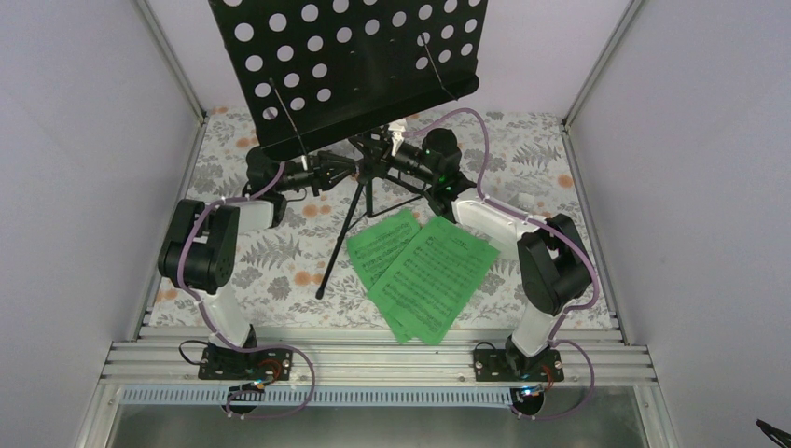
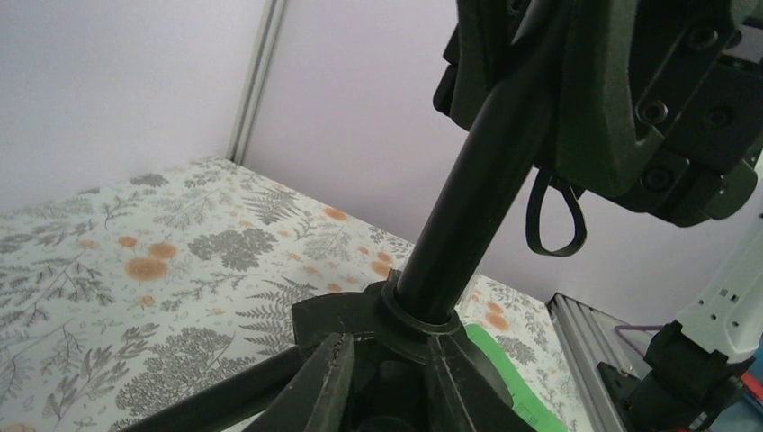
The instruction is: Pack up the instrument practice props
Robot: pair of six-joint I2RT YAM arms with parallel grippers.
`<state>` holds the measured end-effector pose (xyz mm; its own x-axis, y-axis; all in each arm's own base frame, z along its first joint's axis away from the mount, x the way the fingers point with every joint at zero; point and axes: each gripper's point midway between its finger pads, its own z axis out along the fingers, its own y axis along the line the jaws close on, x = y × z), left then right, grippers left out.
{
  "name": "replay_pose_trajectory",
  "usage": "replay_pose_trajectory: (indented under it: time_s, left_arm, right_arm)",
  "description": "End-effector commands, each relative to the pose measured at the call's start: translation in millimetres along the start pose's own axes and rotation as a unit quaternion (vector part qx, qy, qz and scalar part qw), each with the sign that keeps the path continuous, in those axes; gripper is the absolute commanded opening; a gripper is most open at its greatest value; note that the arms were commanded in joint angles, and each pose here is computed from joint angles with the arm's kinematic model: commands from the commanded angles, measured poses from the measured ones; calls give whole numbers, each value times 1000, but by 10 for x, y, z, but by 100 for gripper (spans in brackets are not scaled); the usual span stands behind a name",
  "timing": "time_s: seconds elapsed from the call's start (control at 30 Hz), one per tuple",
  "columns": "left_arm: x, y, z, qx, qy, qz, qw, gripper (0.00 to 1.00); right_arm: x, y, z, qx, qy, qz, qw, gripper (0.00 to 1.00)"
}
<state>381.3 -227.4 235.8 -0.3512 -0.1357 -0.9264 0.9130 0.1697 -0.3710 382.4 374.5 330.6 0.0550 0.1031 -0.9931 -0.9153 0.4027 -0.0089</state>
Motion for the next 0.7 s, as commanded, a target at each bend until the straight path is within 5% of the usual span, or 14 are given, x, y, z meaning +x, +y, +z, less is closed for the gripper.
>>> replay_pose_trajectory:
  time_s: [0.0, 0.37, 0.67]
  left_arm:
    - [45, 1, 60, -21, 10, -41, 999, 16]
    - [245, -16, 143, -92, 32, -204, 974, 7]
    - [521, 123, 101, -127, 59, -250, 958, 7]
  right_arm:
    - [-476, 191, -6, -30, -51, -16, 998, 4]
    - [-488, 178, -21, -23, -57, -22, 998, 4]
    - [-595, 223, -89, -24, -72, -24, 997, 4]
